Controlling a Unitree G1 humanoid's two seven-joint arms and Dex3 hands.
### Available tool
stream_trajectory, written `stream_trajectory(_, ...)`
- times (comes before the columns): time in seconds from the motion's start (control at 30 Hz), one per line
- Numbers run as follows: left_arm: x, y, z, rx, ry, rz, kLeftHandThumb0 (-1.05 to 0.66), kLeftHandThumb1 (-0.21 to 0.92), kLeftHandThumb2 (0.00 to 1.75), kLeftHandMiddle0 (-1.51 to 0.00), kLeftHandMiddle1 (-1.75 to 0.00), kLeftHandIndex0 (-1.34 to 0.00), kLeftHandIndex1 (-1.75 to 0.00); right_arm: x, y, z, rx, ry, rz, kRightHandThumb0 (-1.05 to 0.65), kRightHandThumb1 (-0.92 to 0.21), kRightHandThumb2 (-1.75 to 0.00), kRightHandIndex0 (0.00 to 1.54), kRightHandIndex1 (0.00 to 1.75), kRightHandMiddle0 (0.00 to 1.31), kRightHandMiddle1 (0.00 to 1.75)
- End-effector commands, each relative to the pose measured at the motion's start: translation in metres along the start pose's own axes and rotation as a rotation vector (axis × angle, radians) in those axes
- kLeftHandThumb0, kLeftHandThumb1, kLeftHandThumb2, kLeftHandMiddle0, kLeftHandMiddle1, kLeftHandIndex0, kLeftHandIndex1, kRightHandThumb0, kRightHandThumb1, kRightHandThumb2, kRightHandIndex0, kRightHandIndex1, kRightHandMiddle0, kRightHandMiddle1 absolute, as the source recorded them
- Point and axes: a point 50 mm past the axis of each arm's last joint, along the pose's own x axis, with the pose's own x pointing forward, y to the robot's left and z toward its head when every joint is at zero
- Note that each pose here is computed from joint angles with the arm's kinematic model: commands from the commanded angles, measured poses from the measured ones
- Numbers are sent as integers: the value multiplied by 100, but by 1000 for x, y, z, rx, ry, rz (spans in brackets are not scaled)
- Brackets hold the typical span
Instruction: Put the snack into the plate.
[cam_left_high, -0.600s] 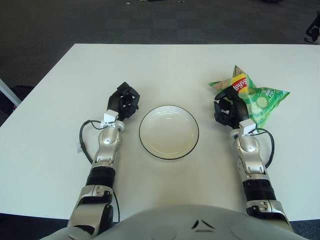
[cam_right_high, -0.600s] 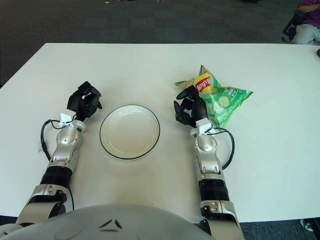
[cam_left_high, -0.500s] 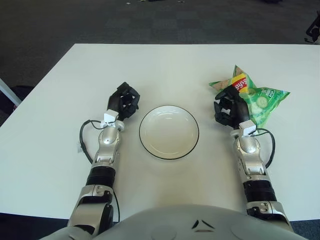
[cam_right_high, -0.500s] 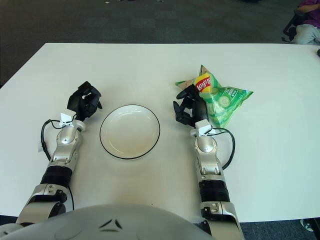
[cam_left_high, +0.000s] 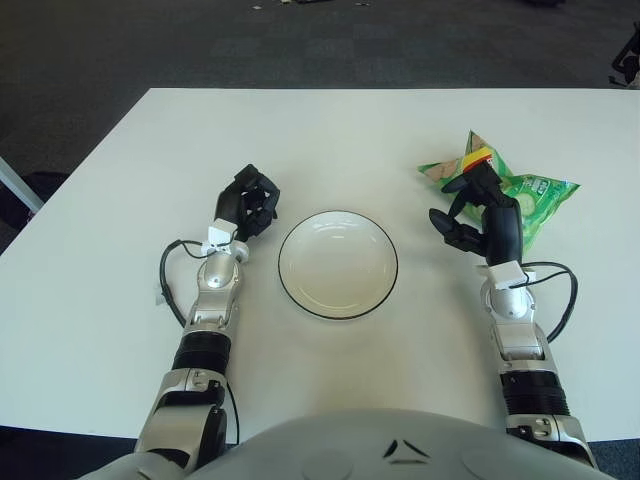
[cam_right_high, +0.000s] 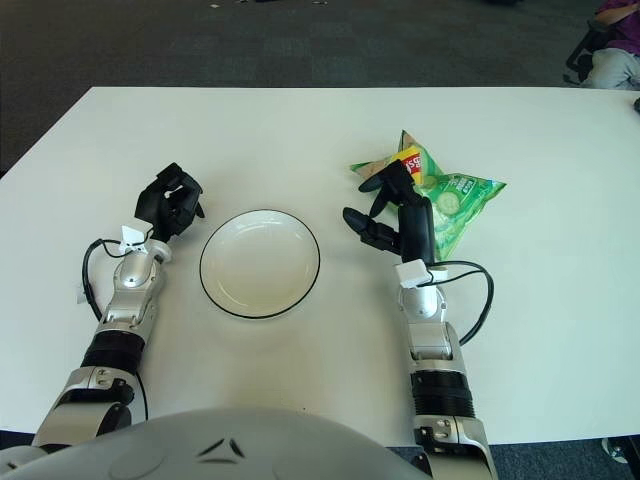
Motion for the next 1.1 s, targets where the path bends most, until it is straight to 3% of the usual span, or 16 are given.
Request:
stream_trajectory(0.0, -8, 2, -9, 3, 38, 9, -25, 92, 31, -96, -175, -75, -175, 1, -7, 5, -93, -73, -30, -36, -92, -27, 78, 167, 46, 147)
stream_trajectory(0.2, -8, 2, -9, 1, 37, 8, -25, 92, 31, -96, -175, -75, -175, 3, -17, 9, -273, -151, -117, -36, -92, -28, 74, 166, 46, 148)
stream_trajectory(0.47, -8, 2, -9, -1, 37, 6, -25, 92, 31, -96, -175, -75, -175, 8, -25, 10, -318, -235, -169, -36, -92, -28, 71, 169, 45, 148)
stream_trajectory(0.63, -8, 1, -9, 0, 36, 6, -25, 92, 30, -95, -175, -75, -175, 13, -36, 4, -427, -310, -174, -36, -92, -27, 66, 173, 47, 147)
stream_trajectory(0.87, -8, 2, -9, 1, 35, 5, -25, 92, 30, -95, -175, -75, -175, 14, -42, -4, -514, -333, -216, -36, -92, -24, 66, 175, 50, 143)
stream_trajectory(1.0, -8, 2, -9, 1, 35, 4, -25, 92, 30, -95, -175, -74, -175, 15, -45, -9, -649, -323, -281, -36, -92, -23, 67, 175, 51, 142)
stream_trajectory(1.07, -8, 2, -9, 1, 35, 4, -25, 92, 30, -95, -175, -74, -175, 15, -46, -10, -703, -319, -303, -15, -85, -34, 58, 163, 54, 124)
